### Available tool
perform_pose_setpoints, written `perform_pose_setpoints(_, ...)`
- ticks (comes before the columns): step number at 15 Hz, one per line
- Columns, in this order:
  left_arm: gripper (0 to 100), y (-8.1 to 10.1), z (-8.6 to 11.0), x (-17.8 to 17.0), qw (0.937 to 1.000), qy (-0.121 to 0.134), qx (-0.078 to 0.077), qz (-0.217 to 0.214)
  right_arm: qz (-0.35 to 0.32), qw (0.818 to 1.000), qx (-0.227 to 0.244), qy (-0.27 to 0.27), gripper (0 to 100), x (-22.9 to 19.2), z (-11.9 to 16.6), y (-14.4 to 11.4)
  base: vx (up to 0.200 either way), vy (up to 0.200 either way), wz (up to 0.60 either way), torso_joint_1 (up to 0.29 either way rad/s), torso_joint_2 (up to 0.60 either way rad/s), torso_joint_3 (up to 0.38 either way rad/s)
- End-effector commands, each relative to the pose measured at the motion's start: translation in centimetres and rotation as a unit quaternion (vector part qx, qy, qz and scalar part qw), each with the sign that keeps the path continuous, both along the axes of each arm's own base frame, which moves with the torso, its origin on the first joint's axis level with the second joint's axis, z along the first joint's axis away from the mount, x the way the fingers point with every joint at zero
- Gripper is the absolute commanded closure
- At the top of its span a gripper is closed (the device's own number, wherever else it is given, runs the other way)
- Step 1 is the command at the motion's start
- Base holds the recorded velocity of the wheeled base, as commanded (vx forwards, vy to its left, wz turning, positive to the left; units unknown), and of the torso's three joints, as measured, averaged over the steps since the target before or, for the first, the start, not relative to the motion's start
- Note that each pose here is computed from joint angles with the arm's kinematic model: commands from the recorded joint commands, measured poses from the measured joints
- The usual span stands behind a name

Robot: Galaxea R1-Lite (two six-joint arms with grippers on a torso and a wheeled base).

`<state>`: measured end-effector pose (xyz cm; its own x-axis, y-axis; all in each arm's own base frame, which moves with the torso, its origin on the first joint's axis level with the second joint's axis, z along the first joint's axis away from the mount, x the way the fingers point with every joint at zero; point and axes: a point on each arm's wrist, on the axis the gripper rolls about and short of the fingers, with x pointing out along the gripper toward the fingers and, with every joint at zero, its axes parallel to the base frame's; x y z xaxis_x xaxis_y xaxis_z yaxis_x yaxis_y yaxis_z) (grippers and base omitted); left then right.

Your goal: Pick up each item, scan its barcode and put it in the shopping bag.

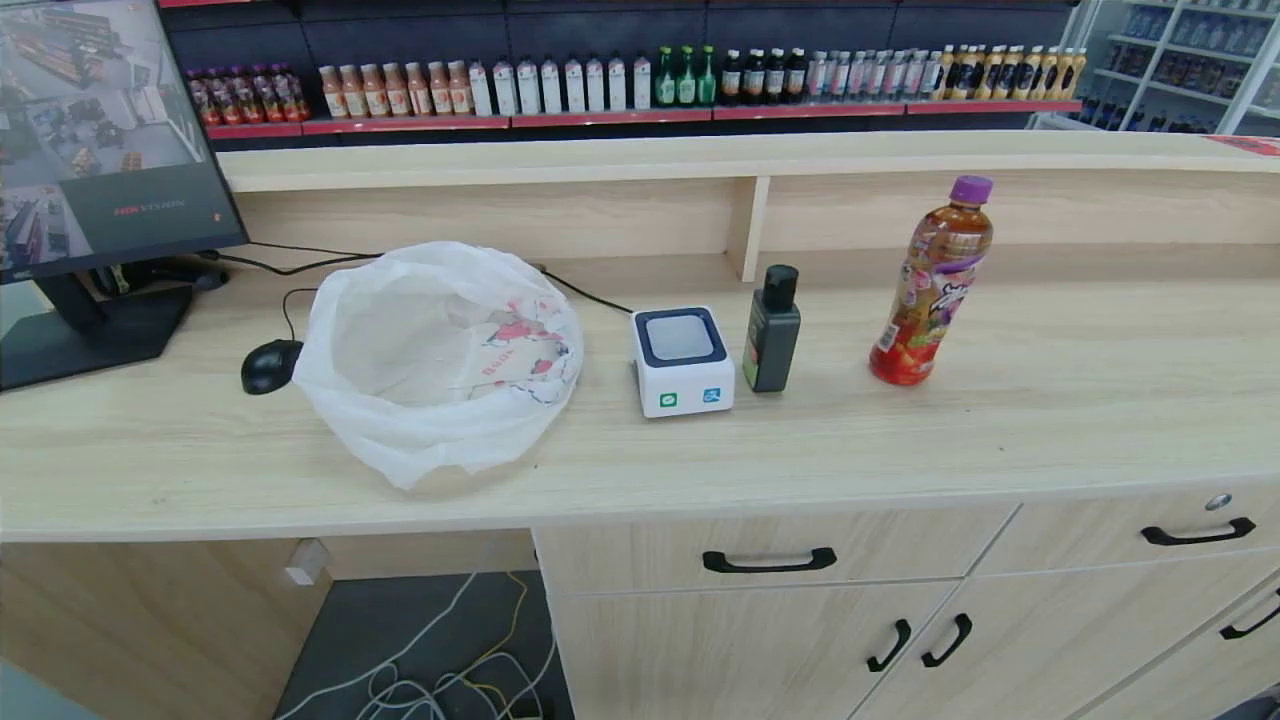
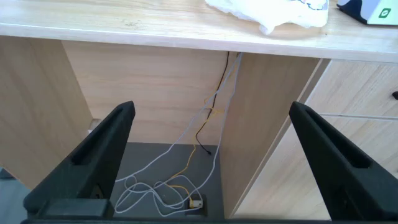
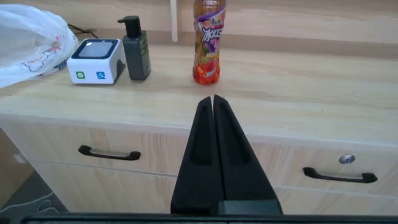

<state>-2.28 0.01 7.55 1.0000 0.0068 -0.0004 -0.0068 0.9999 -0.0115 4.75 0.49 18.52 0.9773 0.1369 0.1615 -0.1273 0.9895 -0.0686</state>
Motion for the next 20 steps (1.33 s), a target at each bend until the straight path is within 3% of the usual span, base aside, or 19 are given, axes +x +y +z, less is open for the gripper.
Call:
perform_pose_setpoints(1, 0, 0.0, 0.0, 0.0, 1.0, 0.0, 0.0, 0.0, 0.013, 0.999, 0.0, 0.036, 100, 4.6, -0.3, 0.6, 0.0, 0.0, 0.0, 0.0, 0.0, 0.0)
perform_pose_setpoints(6, 0, 0.0, 0.0, 0.0, 1.0, 0.0, 0.0, 0.0, 0.044, 0.999, 0.003, -0.003, 100, 10.6, 1.6, 2.1, 0.0, 0.0, 0.0, 0.0, 0.0, 0.0)
perform_pose_setpoints(11, 0, 0.0, 0.0, 0.0, 1.0, 0.0, 0.0, 0.0, 0.075, 0.992, -0.004, -0.101, 100, 16.4, 2.3, 4.8, 0.0, 0.0, 0.0, 0.0, 0.0, 0.0)
perform_pose_setpoints(20, 0, 0.0, 0.0, 0.0, 1.0, 0.0, 0.0, 0.0, 0.077, 0.994, 0.002, -0.081, 100, 19.7, 1.0, 6.7, 0.0, 0.0, 0.0, 0.0, 0.0, 0.0)
